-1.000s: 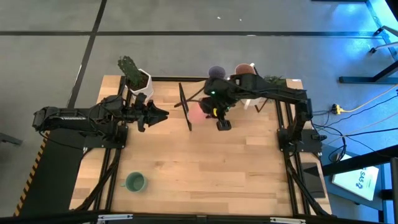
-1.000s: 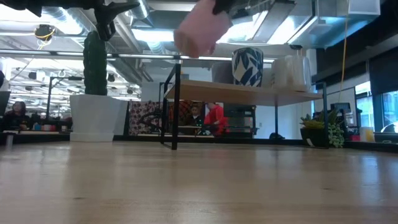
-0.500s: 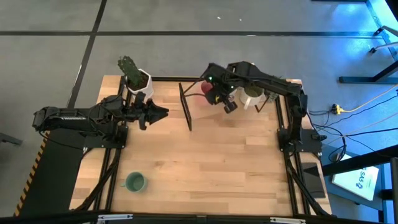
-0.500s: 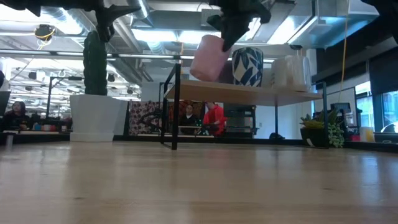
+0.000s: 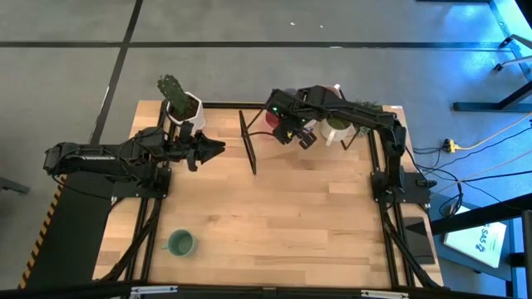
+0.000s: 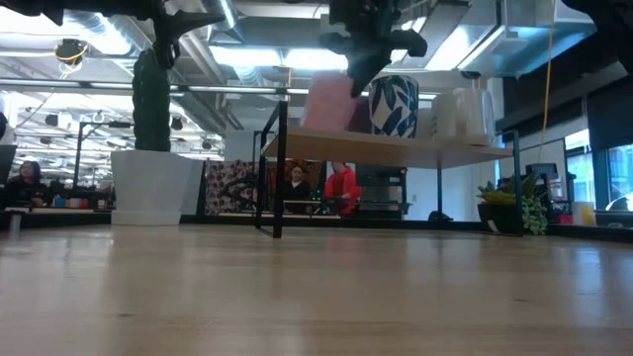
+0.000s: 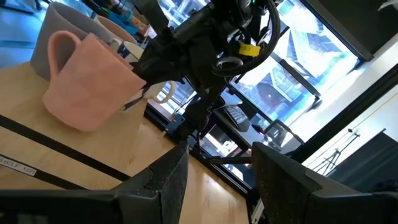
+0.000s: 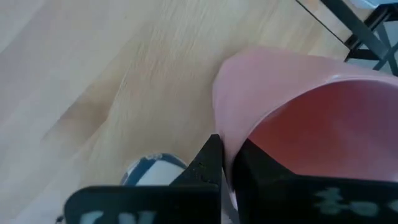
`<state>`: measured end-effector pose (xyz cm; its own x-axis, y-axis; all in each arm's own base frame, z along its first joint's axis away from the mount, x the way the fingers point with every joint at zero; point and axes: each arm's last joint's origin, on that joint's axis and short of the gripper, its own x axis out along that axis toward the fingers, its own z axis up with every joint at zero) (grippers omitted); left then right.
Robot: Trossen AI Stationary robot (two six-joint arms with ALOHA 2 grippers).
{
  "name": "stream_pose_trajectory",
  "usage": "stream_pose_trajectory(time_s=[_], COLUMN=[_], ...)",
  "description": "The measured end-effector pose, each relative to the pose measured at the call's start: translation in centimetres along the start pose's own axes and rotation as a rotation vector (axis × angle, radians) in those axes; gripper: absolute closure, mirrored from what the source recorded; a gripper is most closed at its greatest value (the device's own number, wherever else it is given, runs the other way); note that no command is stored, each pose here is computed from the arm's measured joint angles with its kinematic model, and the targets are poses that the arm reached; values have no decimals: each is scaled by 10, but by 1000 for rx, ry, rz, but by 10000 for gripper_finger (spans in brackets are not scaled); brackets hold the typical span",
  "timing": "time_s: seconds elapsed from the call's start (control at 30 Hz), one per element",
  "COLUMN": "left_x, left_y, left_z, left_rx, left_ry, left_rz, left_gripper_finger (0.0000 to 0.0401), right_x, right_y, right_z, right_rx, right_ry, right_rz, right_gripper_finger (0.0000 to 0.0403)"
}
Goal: Place coffee mugs
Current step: Put the pink mug on the shelf
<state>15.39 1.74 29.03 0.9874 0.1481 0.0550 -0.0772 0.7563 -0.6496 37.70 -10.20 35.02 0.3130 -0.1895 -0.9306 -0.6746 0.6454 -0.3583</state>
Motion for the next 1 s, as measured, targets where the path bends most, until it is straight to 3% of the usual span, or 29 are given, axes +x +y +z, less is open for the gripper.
stream_pose_trajectory(time_s=[0.47, 1.0], left_x=[0, 0], left_y=[1, 0], left_z=[0, 0], left_rx=[0, 1], left_ry=[-13, -9], left_rz=[17, 12], left_gripper_finger=[231, 231], right_x=[1, -2], right_y=[-2, -13], right_z=[1, 7], right_rx=[-32, -18], right_ry=[-5, -61], right_rz=[-18, -140], right_gripper_finger=[395, 247])
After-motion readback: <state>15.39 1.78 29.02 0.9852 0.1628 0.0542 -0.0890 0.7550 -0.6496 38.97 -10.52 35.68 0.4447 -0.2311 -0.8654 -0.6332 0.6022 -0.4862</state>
